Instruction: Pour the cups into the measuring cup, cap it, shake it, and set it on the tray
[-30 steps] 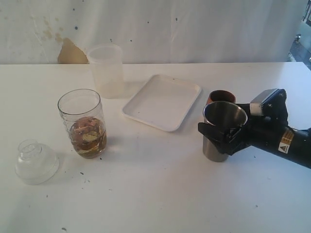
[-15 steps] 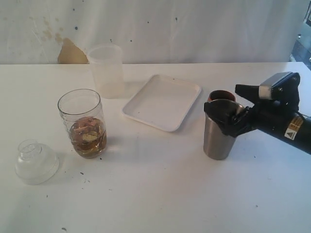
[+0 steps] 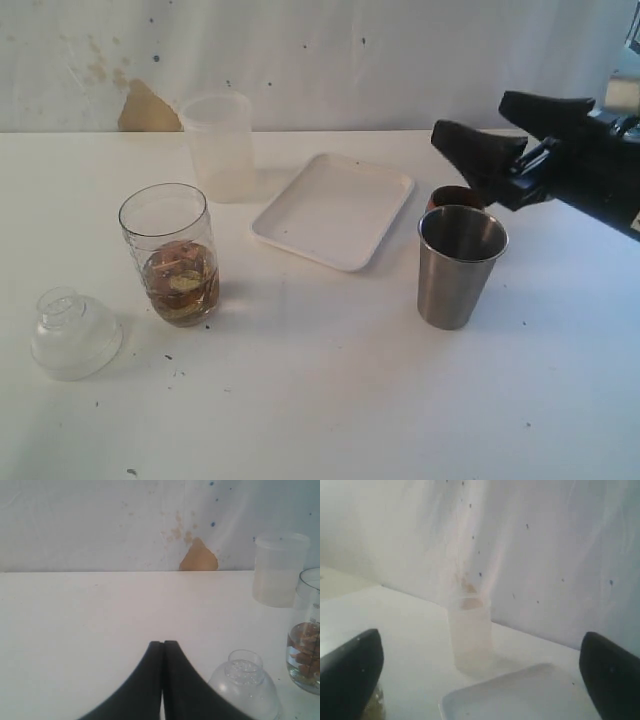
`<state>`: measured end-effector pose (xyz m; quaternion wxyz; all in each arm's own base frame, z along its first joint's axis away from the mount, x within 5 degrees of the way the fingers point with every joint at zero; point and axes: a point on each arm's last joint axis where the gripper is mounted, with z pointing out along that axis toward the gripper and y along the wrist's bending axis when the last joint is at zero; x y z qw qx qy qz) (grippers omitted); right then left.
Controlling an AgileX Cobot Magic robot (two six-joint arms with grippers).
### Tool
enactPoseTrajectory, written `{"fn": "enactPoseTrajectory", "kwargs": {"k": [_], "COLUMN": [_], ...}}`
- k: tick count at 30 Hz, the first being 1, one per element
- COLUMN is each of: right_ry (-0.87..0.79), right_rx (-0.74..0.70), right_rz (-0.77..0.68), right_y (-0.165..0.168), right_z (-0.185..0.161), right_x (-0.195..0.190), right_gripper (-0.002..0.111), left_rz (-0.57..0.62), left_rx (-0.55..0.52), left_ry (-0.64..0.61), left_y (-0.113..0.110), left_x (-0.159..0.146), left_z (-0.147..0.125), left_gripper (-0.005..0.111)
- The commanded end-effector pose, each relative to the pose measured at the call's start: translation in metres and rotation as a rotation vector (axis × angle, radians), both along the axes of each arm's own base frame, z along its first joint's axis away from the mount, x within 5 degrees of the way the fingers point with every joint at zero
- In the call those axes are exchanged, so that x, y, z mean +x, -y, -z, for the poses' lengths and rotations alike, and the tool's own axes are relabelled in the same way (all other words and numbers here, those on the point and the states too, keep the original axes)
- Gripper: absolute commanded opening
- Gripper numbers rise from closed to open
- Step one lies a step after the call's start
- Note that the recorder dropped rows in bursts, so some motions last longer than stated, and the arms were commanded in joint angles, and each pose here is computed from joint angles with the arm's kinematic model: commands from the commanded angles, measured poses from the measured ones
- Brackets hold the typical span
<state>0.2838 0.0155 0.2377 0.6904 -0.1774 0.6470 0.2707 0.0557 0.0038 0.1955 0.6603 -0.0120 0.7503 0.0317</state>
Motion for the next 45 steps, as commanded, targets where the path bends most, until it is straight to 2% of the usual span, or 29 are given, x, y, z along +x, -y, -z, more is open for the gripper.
{"fn": "enactPoseTrajectory", "kwargs": {"k": [1,5,8,10,20,25,31,35,37,39,40,43,45], "right_ry": [0.027,-0.002,0.001,0.024,-0.024,0.058,0.148,0.187,0.184,0.195,0.228,0.448,0.675], "right_rx": [0.033,0.035,-0.001,-0.058,-0.020,-0.027,-0.042,-0.044,0.000,0.166,0.237,0.298,0.310], "right_rz": [0.027,0.133,0.119,0.087,0.176,0.126,0.111,0.161,0.225,0.244,0.251,0.263,0.295], "right_y": [-0.001,0.002,-0.003,-0.010,-0.018,-0.028,-0.034,-0.031,-0.025,-0.020,-0.017,-0.013,-0.009], "right_z": [-0.041,-0.070,-0.088,-0.098,-0.127,-0.136,-0.142,-0.144,-0.146,-0.150,-0.151,-0.150,-0.146], "right_x": [-0.021,-0.043,-0.066,-0.085,-0.164,-0.198,-0.222,-0.227,-0.225,-0.226,-0.228,-0.240,-0.251], "right_gripper": [0.075,0.033,0.009,0.000,0.000,0.000,0.000,0.000,0.000,0.000,0.000,0.000,0.000], "left_rz": [0.001,0.001,0.001,0.001,0.001,0.001,0.001,0.001,0.001,0.001,0.001,0.001,0.001], "left_rx": [0.000,0.000,0.000,0.000,0.000,0.000,0.000,0.000,0.000,0.000,0.000,0.000,0.000], "left_ry": [0.010,0.010,0.010,0.010,0.010,0.010,0.010,0.010,0.010,0.010,0.010,0.010,0.010], "left_y": [0.000,0.000,0.000,0.000,0.000,0.000,0.000,0.000,0.000,0.000,0.000,0.000,0.000], "left_x": [0.000,0.000,0.000,0.000,0.000,0.000,0.000,0.000,0.000,0.000,0.000,0.000,0.000], "left_z": [0.001,0.001,0.001,0.001,0.001,0.001,0.001,0.001,0.001,0.001,0.001,0.001,0.001], "left_gripper": [0.000,0.000,0.000,0.000,0.000,0.000,0.000,0.000,0.000,0.000,0.000,0.000,0.000]}}
